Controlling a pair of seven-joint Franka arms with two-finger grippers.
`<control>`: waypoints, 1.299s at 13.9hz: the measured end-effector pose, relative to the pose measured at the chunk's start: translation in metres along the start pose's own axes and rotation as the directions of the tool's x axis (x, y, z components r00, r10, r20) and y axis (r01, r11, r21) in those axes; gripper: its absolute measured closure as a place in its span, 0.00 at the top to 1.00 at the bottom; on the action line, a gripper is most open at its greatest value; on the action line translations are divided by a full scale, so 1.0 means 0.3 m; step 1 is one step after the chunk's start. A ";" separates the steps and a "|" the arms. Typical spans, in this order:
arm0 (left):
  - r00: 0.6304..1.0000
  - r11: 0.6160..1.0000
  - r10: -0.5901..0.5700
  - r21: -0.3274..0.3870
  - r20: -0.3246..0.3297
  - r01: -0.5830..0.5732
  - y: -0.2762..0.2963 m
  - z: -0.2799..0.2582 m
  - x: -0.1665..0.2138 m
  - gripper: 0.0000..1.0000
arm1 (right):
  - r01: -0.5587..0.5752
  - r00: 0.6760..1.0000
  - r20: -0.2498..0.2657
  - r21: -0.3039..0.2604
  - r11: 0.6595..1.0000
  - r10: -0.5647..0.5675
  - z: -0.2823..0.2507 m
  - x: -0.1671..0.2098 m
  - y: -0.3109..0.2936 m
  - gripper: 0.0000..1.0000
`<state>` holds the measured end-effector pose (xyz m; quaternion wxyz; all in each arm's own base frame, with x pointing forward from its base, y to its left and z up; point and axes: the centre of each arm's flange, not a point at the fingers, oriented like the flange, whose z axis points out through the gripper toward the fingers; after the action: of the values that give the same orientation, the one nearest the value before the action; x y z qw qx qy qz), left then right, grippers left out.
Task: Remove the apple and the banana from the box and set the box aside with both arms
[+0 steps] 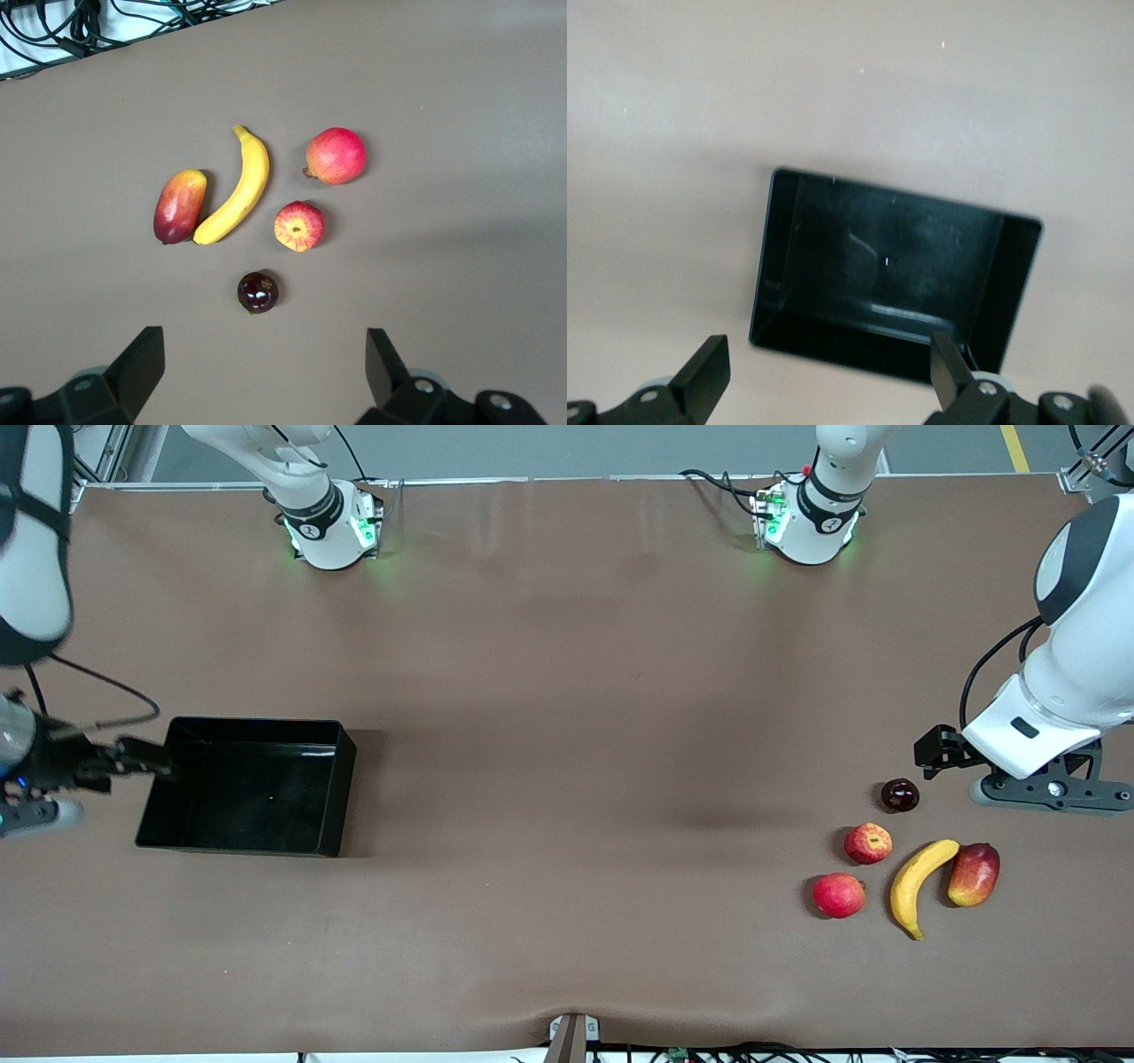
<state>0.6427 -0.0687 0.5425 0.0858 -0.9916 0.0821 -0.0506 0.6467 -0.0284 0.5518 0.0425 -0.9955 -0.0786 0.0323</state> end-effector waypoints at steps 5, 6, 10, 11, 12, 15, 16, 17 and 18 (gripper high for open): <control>1.000 1.000 -0.003 0.007 0.017 0.003 -0.006 -0.007 -0.008 1.00 | -0.022 1.000 0.009 -0.003 1.000 0.022 -0.229 -0.236 -0.007 1.00; 1.000 1.000 -0.003 0.007 0.018 0.003 -0.005 -0.012 -0.008 1.00 | -0.021 1.000 0.020 -0.007 1.000 0.021 -0.256 -0.290 -0.020 1.00; 0.999 1.000 -0.011 0.012 0.030 0.011 -0.016 -0.049 -0.015 1.00 | -0.030 0.997 0.067 -0.024 0.999 0.032 -0.316 -0.485 -0.051 1.00; 0.999 1.000 -0.013 0.013 0.034 0.012 -0.019 -0.051 -0.016 1.00 | -0.037 0.997 0.069 -0.024 0.999 0.038 -0.317 -0.502 -0.045 1.00; 0.999 1.000 -0.013 0.014 0.040 0.013 -0.019 -0.050 -0.018 1.00 | -0.041 0.997 0.067 -0.025 0.999 0.043 -0.316 -0.504 -0.040 1.00; 0.999 1.000 -0.014 0.016 0.048 0.013 -0.021 -0.048 -0.022 1.00 | -0.095 0.995 0.036 -0.034 0.995 0.096 -0.305 -0.482 -0.037 1.00; 0.999 1.000 -0.015 0.016 0.049 0.014 -0.023 -0.049 -0.022 1.00 | -0.111 0.993 0.031 -0.036 0.993 0.113 -0.305 -0.478 -0.039 1.00; 0.999 1.000 -0.015 0.016 0.048 0.014 -0.024 -0.049 -0.022 1.00 | -0.118 0.993 0.026 -0.037 0.992 0.119 -0.305 -0.475 -0.037 1.00; 0.999 1.000 -0.016 0.005 0.049 0.016 -0.020 -0.052 -0.022 1.00 | -0.120 0.992 0.023 -0.038 0.992 0.121 -0.306 -0.470 -0.033 1.00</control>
<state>0.6354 -0.0641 0.5582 0.0895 -0.9930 0.0718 -0.0270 0.5127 -0.0484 0.6522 0.0214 -0.9985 -0.0194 0.0459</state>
